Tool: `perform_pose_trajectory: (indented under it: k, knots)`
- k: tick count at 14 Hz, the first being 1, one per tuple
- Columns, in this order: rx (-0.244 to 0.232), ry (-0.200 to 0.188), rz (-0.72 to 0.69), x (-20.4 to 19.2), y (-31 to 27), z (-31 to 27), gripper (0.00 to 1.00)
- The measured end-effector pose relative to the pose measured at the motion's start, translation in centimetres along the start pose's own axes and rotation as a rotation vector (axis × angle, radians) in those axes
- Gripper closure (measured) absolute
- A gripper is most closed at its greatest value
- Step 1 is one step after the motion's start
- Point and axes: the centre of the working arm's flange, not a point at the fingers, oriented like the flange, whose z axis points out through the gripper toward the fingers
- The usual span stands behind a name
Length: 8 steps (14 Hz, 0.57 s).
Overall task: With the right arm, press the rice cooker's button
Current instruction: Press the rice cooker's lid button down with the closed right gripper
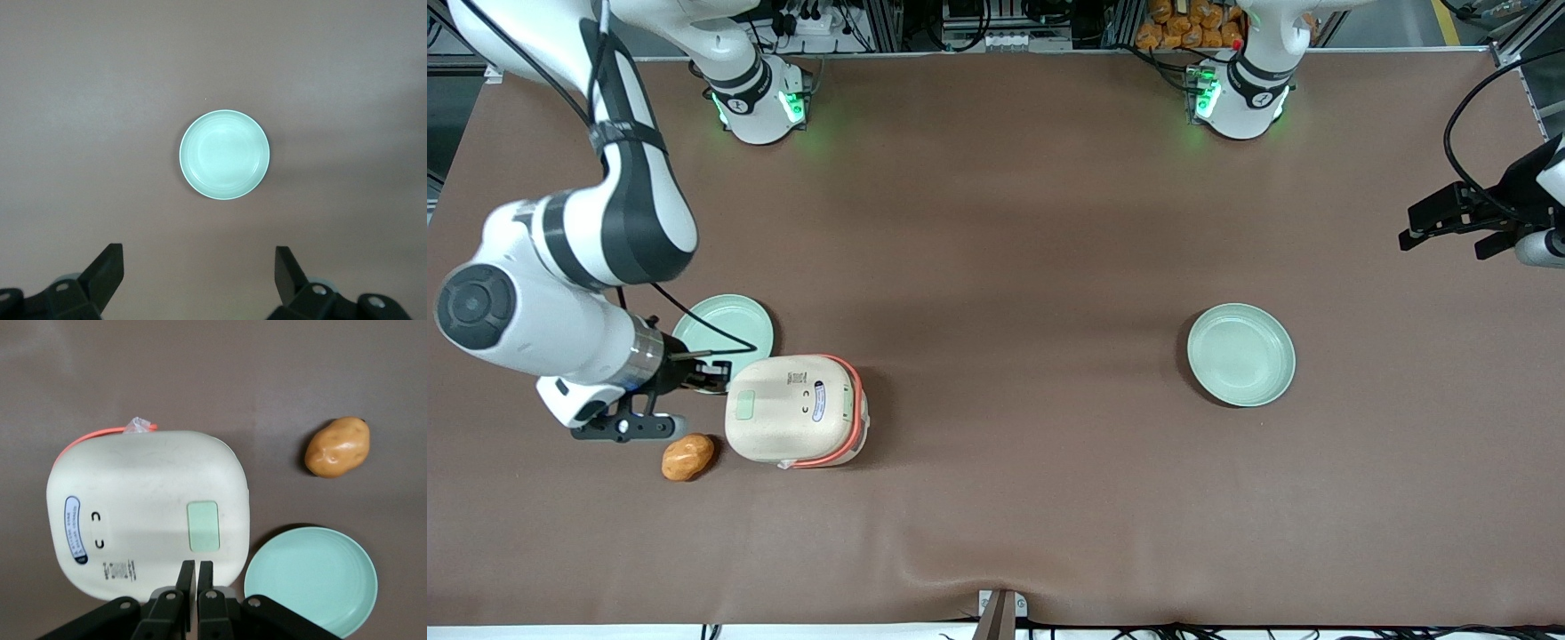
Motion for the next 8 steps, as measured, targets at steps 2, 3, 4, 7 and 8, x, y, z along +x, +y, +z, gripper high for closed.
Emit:
perform_pose_trajectory:
  k: [2,3,4,7,8]
  knots:
    - [-0.001,0.002,-0.002,0.5,-0.2,1.4,0.91]
    - [-0.002,-0.002,-0.002,0.6,-0.2,2.0,0.91]
    - [-0.003,-0.009,-0.001,0.7,-0.2,2.6,0.91]
    - [-0.005,-0.028,0.001,0.9,-0.1,4.1,0.91]
    - [-0.005,-0.031,0.002,0.9,-0.1,4.3,0.91]
